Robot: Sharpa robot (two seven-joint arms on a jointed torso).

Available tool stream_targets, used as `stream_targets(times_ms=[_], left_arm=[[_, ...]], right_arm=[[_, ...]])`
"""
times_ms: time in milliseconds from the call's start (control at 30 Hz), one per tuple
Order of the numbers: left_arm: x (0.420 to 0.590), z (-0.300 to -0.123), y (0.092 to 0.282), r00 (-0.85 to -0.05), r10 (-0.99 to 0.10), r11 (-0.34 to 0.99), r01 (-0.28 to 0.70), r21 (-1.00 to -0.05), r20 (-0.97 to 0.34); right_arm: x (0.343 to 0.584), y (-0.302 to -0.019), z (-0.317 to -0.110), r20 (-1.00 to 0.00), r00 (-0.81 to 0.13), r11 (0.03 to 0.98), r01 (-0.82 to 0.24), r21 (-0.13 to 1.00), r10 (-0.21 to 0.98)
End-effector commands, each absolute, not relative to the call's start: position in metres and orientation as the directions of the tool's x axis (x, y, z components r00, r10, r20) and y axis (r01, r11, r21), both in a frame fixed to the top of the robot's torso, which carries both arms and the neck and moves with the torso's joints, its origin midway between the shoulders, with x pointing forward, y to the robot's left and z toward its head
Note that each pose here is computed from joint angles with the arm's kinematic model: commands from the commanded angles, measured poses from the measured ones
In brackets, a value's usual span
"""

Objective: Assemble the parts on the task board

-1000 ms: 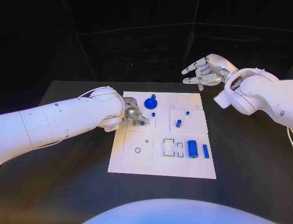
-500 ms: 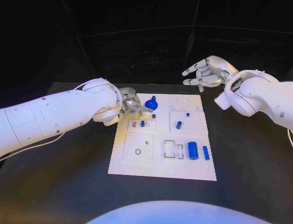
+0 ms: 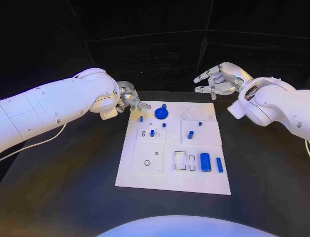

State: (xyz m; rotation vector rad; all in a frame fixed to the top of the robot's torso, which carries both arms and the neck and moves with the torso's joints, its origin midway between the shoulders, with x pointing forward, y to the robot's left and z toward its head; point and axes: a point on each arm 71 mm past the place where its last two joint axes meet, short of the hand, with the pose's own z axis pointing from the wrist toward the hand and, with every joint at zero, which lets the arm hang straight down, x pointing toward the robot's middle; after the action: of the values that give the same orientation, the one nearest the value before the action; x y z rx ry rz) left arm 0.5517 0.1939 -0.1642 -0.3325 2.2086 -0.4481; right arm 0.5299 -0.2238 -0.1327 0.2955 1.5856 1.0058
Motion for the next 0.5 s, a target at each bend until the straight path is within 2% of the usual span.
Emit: stream_targets(times_ms=[33, 300, 500], left_arm=[[0.559, -0.168, 0.198, -0.655, -0.331, 0.922, -0.071, -0.381, -0.679], [0.577, -0.174, 0.200, -0.646, -0.252, 0.957, -0.055, -0.285, -0.721], [0.584, -0.179, 0.194, -0.656, -0.231, 0.963, -0.050, -0.264, -0.719]], right_arm=[[0.530, -0.222, -0.131, -0.677, -0.291, 0.587, -0.343, 0.733, 0.676], [0.531, -0.219, -0.131, -0.676, -0.296, 0.584, -0.347, 0.734, 0.675], [0.531, -0.217, -0.131, -0.676, -0.298, 0.582, -0.348, 0.734, 0.674]])
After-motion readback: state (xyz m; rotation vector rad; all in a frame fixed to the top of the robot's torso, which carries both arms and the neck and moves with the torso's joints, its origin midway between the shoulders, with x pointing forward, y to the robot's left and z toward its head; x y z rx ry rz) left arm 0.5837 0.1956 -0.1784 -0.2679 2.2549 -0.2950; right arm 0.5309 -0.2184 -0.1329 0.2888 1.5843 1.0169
